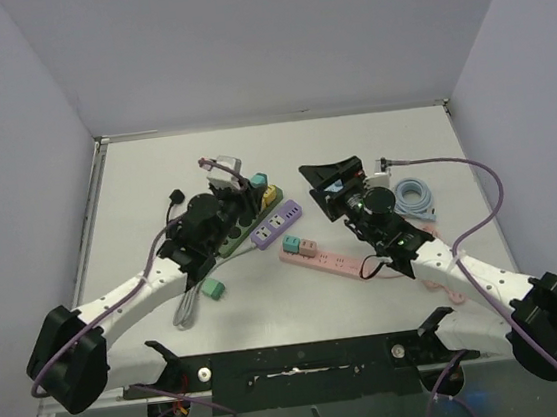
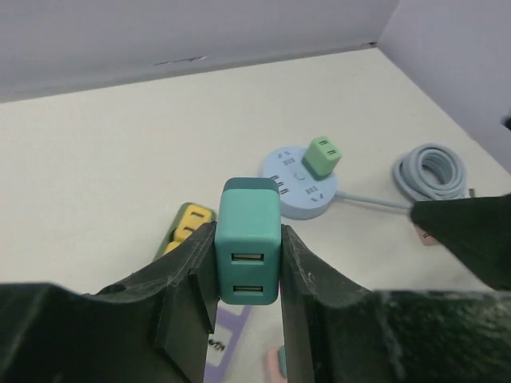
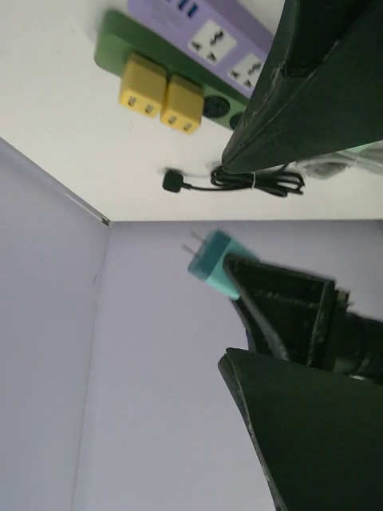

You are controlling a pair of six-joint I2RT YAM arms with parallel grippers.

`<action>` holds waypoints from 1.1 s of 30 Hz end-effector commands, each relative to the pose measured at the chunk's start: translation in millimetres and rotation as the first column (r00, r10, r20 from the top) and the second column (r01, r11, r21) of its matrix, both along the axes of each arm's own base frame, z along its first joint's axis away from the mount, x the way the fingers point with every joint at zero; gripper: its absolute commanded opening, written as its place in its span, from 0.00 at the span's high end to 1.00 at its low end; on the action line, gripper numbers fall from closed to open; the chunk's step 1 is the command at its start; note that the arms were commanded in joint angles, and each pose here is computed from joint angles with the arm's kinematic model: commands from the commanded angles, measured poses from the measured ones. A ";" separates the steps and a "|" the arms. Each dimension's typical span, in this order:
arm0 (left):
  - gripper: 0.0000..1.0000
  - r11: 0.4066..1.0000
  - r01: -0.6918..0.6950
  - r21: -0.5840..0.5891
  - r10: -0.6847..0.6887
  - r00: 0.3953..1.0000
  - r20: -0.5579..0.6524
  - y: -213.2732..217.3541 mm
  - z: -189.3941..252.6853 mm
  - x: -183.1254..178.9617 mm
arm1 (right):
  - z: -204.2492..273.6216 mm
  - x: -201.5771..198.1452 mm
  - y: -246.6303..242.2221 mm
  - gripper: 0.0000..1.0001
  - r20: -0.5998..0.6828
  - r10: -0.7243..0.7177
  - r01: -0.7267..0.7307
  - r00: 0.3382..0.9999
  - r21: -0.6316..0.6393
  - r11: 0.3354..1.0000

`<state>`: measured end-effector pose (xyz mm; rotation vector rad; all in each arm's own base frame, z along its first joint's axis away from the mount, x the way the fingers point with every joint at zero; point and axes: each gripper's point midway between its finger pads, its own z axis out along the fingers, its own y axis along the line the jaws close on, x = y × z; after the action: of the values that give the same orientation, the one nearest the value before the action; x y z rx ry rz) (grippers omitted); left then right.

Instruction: Insert the plug

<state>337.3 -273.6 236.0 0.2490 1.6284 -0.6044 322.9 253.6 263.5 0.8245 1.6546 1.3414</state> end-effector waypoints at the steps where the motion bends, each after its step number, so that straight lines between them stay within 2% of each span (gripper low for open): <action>1: 1.00 1.000 -0.012 0.028 0.015 0.991 -0.132 41.1 25.0 3.0 | -9.1 -8.6 -34.8 0.03 0.102 -0.013 0.031 0.995 -0.174 0.984; 5: 1.00 0.983 0.019 0.183 0.039 0.952 -0.305 83.3 -0.7 -5.8 | -34.0 -22.0 -62.3 0.03 0.097 -0.021 0.050 0.995 -0.304 0.951; 8: 1.00 0.951 0.091 0.295 0.031 0.923 -0.384 104.2 -15.9 -13.3 | -41.4 -32.1 -77.8 0.03 0.099 -0.029 0.066 0.995 -0.388 0.919; 12: 1.00 0.906 0.185 0.380 0.032 0.867 -0.498 120.9 -43.4 -20.4 | -49.8 -40.9 -92.4 0.03 0.093 -0.036 0.076 0.995 -0.482 0.873; 17: 1.00 0.873 0.283 0.398 0.007 0.808 -0.589 117.6 -65.5 -22.2 | -51.6 -45.1 -102.6 0.03 0.093 -0.049 0.091 0.994 -0.531 0.843; 21: 1.00 0.828 0.328 0.455 0.057 0.758 -0.650 124.0 -81.3 -16.4 | -53.9 -46.2 -103.8 0.03 0.088 -0.046 0.087 0.995 -0.545 0.834; 25: 1.00 0.801 0.412 0.434 0.014 0.712 -0.702 109.4 -94.3 -17.0 | -55.6 -45.9 -105.4 0.03 0.089 -0.046 0.088 0.995 -0.558 0.825; 29: 1.00 0.755 0.491 0.435 -0.022 0.682 -0.731 88.0 -103.5 -12.6 | -57.5 -44.8 -107.7 0.03 0.092 -0.051 0.094 0.994 -0.573 0.814; 33: 1.00 0.723 0.509 0.468 0.021 0.660 -0.751 85.4 -116.1 1.8 | -59.2 -43.4 -109.9 0.03 0.094 -0.053 0.099 0.994 -0.594 0.799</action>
<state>330.7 -179.8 114.5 0.7973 2.5982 -0.3209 272.5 151.1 189.4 0.4573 1.8699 0.7372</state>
